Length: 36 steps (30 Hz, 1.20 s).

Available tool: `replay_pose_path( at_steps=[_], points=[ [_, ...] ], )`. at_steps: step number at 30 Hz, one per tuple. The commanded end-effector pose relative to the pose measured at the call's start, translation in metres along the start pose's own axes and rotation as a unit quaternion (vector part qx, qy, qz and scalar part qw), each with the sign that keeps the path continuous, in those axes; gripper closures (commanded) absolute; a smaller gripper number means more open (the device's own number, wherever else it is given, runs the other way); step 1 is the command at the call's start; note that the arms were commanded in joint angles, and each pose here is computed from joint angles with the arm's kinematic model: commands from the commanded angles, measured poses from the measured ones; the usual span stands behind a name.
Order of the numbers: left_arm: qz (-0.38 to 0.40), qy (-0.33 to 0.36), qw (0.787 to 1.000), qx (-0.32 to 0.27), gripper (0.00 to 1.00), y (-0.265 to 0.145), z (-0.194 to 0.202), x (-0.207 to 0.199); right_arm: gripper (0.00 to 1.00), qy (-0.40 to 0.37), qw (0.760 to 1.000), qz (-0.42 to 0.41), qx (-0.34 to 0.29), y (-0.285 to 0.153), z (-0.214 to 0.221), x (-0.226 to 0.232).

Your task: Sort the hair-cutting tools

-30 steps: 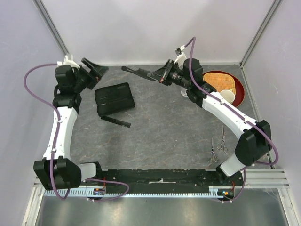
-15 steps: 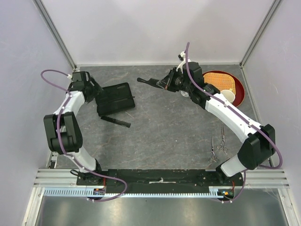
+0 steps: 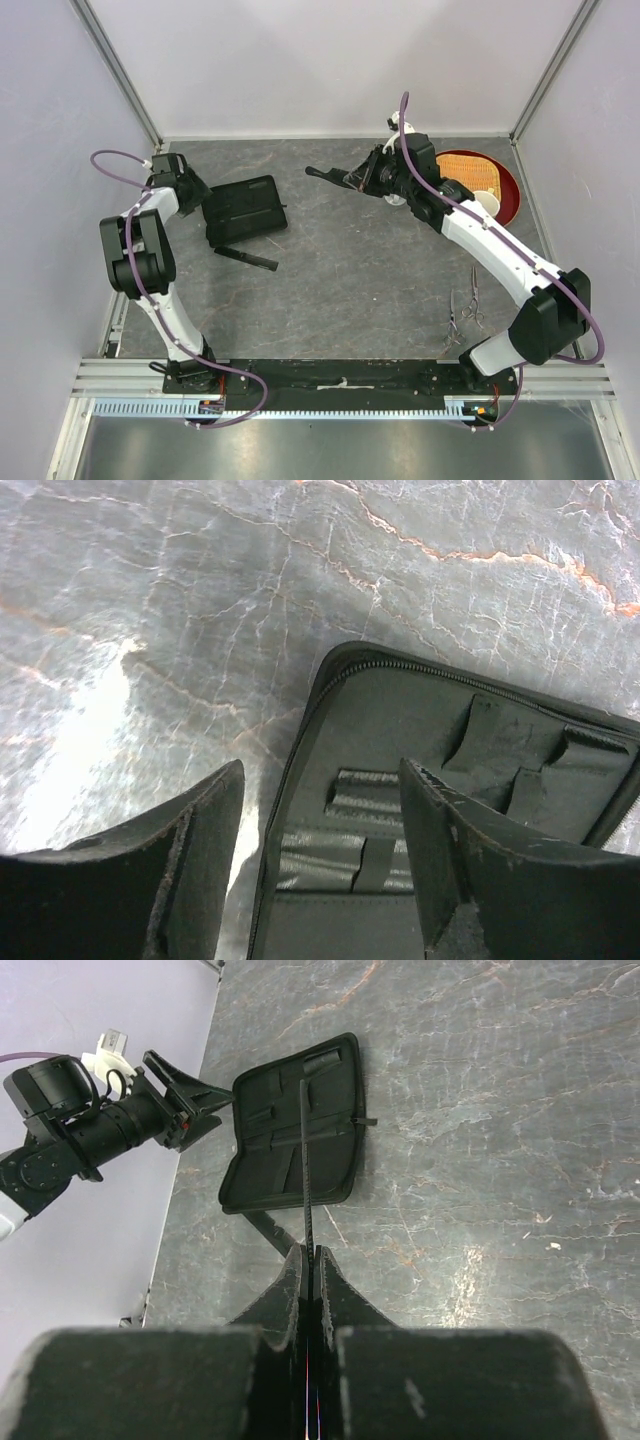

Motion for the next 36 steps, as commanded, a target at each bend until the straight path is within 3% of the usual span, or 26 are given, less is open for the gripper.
replay_pose_path(
  at_steps=[1,8,12,13,15,24,33,36],
  points=[
    [0.049,0.006,0.998,-0.023,0.35,0.020,-0.015,-0.011,1.00,-0.009,1.000,-0.004,-0.027,-0.010,-0.015,0.004],
    [0.056,-0.001,0.998,0.003,0.51,0.039,-0.006,-0.011,1.00,-0.004,1.000,0.009,-0.025,-0.007,-0.018,0.001],
    [0.073,0.004,0.997,0.011,0.78,0.042,-0.004,-0.015,1.00,-0.004,0.999,0.015,-0.028,-0.007,-0.018,-0.002],
    [0.085,0.008,0.996,0.015,0.88,0.041,-0.003,-0.017,1.00,-0.002,0.999,0.016,-0.029,-0.007,-0.019,-0.002],
    [0.107,0.018,0.994,0.016,0.98,0.041,-0.003,-0.023,1.00,-0.001,0.999,0.018,-0.029,-0.006,-0.017,-0.003],
    [0.271,0.061,0.960,0.042,0.98,0.011,0.019,-0.076,1.00,0.006,0.999,0.031,-0.028,-0.004,-0.014,-0.011],
    [0.435,0.153,0.881,0.105,0.98,-0.017,0.084,-0.129,1.00,-0.003,0.999,0.048,-0.002,0.000,0.002,-0.029],
    [0.459,0.167,0.867,0.104,0.98,-0.024,0.089,-0.137,1.00,-0.014,0.998,0.042,0.037,0.001,0.017,-0.038]
  ],
)
Point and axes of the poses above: each gripper's point midway between its finger pads, its own y axis out along the fingers, its own x axis along the line the jaws close on, z = x × y, the point moved 5 cm from there along -y, back along the fingers, and after that the axes turned 9 degrees about y, right-handed, at the moved point
